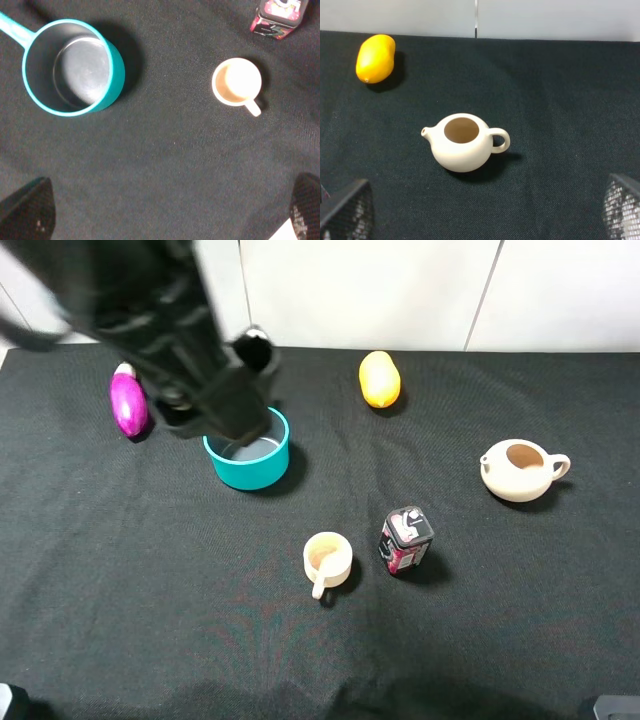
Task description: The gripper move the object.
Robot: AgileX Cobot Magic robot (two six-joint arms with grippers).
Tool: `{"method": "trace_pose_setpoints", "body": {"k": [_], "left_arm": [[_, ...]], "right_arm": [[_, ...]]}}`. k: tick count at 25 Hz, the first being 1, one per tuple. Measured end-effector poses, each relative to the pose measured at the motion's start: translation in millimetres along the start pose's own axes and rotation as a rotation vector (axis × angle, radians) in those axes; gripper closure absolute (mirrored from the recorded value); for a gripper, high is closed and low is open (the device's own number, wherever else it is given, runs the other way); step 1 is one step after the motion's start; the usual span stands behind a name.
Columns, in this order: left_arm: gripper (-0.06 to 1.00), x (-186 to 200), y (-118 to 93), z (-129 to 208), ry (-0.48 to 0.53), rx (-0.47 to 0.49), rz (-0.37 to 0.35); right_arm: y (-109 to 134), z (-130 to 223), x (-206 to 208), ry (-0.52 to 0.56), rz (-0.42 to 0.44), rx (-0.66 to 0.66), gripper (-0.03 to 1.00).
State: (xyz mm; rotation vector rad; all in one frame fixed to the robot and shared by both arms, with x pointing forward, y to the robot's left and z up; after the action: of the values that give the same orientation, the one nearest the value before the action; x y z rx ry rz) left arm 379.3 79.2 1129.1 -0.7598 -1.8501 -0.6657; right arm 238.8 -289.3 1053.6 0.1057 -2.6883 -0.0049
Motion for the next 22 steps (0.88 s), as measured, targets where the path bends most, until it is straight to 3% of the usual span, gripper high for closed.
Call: {"method": "trace_pose_setpoints", "body": {"k": [10, 15, 22], "left_arm": [[-0.05, 37, 11, 28, -0.109, 0.038, 0.024], [-0.05, 37, 14, 41, -0.105, 0.046, 0.025], [-0.05, 41, 22, 85, -0.121, 0.071, 0.025]], "right_arm": [[0, 0, 0, 0.0, 0.0, 0.0, 0.27], [0, 0, 0, 0.0, 0.0, 0.0, 0.27], [0, 0, 0, 0.0, 0.0, 0.0, 0.27]]}}
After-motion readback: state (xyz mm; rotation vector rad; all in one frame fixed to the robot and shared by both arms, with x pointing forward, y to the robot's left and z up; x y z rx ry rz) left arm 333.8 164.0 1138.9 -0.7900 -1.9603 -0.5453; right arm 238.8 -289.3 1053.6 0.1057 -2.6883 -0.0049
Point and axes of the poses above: a point on each arm's last joint axis where the gripper is mounted, x pointing back along that axis away from the gripper, y along the wrist's bending axis when the last joint is at zero, z = x × y, the point moved 1 cm from there along -x, pointing out along that axis toward the gripper
